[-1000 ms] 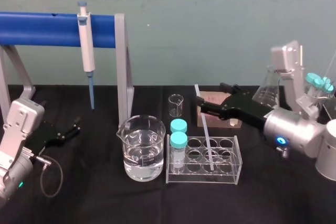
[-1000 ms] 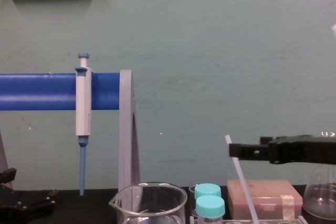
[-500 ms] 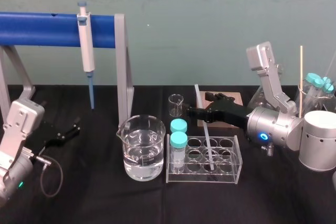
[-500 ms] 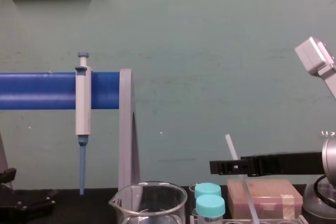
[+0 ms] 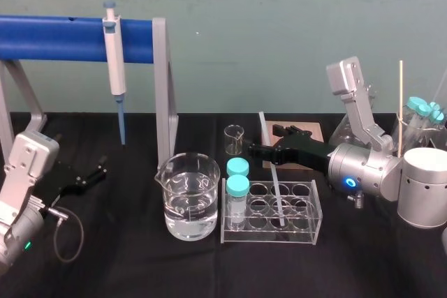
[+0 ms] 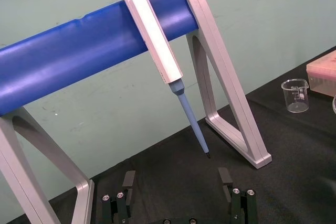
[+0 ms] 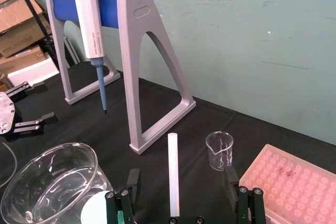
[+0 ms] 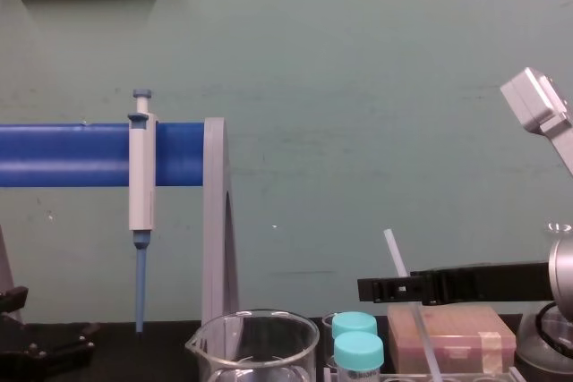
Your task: Pick up the stirring rod with one hand, then place it down.
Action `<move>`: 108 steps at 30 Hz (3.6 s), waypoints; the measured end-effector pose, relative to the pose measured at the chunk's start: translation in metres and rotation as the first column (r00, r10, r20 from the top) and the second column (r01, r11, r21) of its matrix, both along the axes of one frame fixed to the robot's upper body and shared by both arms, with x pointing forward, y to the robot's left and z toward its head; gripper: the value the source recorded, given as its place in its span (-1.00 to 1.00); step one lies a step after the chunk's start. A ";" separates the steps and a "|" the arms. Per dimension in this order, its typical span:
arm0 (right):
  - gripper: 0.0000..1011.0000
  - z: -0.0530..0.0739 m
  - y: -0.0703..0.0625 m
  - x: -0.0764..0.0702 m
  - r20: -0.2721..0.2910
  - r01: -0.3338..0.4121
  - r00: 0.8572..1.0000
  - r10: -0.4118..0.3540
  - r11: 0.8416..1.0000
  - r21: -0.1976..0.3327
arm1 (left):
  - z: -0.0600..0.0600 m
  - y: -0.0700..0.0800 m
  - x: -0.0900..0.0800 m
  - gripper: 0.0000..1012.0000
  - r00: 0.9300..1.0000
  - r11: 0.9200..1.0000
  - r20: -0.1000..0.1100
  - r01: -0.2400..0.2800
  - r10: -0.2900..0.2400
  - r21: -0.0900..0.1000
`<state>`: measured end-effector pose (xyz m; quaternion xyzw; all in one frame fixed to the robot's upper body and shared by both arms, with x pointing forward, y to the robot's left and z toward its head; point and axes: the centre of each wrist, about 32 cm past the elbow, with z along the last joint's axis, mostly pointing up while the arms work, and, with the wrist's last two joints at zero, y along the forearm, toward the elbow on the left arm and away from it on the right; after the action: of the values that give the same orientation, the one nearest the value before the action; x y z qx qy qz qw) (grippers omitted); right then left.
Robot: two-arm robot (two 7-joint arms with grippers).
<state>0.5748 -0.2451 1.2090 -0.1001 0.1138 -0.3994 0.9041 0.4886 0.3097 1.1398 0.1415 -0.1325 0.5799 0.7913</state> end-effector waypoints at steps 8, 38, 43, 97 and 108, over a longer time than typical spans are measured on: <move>0.71 0.000 0.000 0.000 0.001 0.001 1.000 -0.001 1.000 0.001 | 0.000 0.000 0.000 0.98 1.000 1.000 0.000 0.000 0.000 0.000; -0.87 0.000 0.000 0.000 0.003 0.003 1.000 -0.003 1.000 0.001 | 0.000 0.000 0.000 0.98 1.000 1.000 0.000 0.000 0.000 0.000; -0.87 0.000 0.000 0.000 0.002 0.003 1.000 -0.003 1.000 0.001 | 0.000 0.000 0.000 0.98 1.000 1.000 0.000 0.000 0.000 0.000; -0.87 0.056 -0.027 -0.039 0.519 0.069 0.847 -0.116 0.992 0.109 | 0.000 0.000 0.000 0.98 1.000 1.000 0.000 0.000 0.000 0.000; -0.87 0.053 -0.030 -0.041 0.497 0.062 0.861 -0.109 0.992 0.109 | 0.000 0.000 0.000 0.98 1.000 1.000 0.000 0.000 0.000 0.000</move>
<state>0.5342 -0.2754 1.2618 0.0530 -0.1033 -0.4459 0.8875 0.4886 0.3097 1.1398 0.1415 -0.1325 0.5799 0.7913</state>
